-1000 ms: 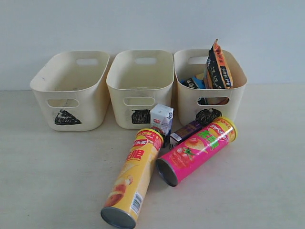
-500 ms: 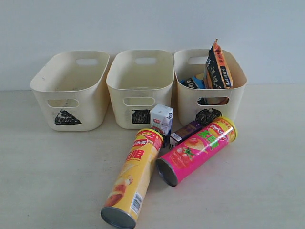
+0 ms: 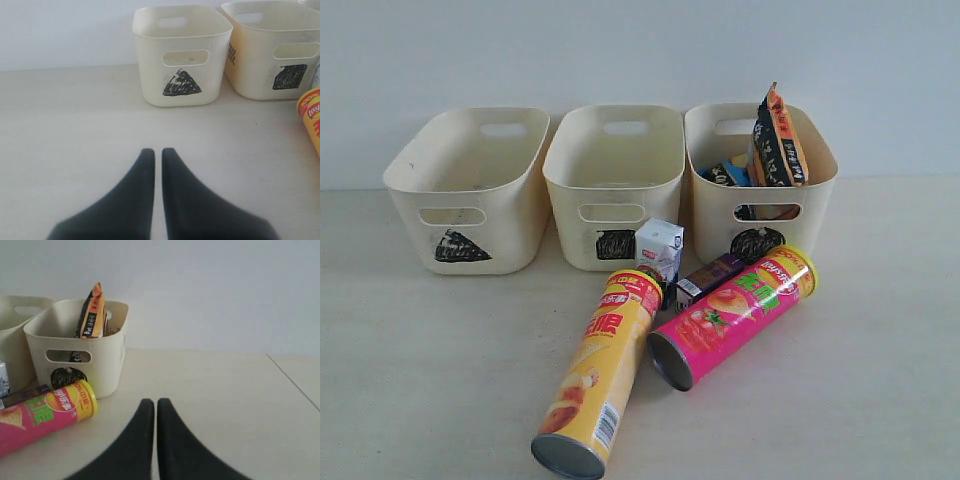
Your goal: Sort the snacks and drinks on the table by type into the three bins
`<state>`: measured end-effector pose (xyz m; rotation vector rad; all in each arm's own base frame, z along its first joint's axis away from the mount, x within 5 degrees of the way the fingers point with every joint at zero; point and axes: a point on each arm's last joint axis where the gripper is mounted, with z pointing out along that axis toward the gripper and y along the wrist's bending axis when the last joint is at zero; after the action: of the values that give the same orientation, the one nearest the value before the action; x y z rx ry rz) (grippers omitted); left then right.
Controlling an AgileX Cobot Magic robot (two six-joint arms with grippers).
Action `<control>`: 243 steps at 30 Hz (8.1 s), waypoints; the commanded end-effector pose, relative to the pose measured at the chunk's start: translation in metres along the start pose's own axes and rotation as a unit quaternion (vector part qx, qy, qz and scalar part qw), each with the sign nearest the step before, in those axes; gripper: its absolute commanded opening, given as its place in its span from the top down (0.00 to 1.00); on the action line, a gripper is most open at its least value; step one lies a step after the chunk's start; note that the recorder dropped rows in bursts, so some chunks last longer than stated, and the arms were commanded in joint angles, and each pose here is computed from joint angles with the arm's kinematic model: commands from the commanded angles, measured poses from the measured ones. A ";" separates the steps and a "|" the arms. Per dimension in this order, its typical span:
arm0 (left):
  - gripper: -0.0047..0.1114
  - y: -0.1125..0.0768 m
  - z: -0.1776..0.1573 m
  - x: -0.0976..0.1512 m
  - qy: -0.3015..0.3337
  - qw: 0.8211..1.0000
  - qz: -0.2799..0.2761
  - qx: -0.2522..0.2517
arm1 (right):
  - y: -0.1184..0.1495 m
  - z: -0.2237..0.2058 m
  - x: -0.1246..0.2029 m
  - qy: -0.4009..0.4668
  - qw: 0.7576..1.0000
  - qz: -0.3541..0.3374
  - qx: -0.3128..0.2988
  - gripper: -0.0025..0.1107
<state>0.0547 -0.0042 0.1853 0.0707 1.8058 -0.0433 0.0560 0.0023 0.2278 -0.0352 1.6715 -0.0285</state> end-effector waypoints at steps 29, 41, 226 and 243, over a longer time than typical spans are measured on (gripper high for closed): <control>0.92 0.000 0.000 0.000 -0.005 1.000 -0.003 0.000 | -0.003 0.002 0.044 0.067 0.997 0.034 0.028 0.98; 0.92 0.000 0.000 0.000 -0.005 1.000 -0.003 0.000 | -0.003 0.002 0.044 0.067 0.997 0.034 0.028 0.98; 0.92 -0.037 0.322 -0.244 0.278 0.955 0.015 0.101 | -0.003 0.002 0.044 0.067 0.997 0.034 0.028 0.98; 0.92 -0.035 0.434 -0.196 0.274 0.958 0.020 0.088 | -0.003 0.002 0.044 0.067 0.997 0.034 0.028 0.98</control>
<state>0.5121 -0.0745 0.2777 0.2825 2.3595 -0.1748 0.0540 -0.0028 0.1828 0.0723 1.8177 -0.0210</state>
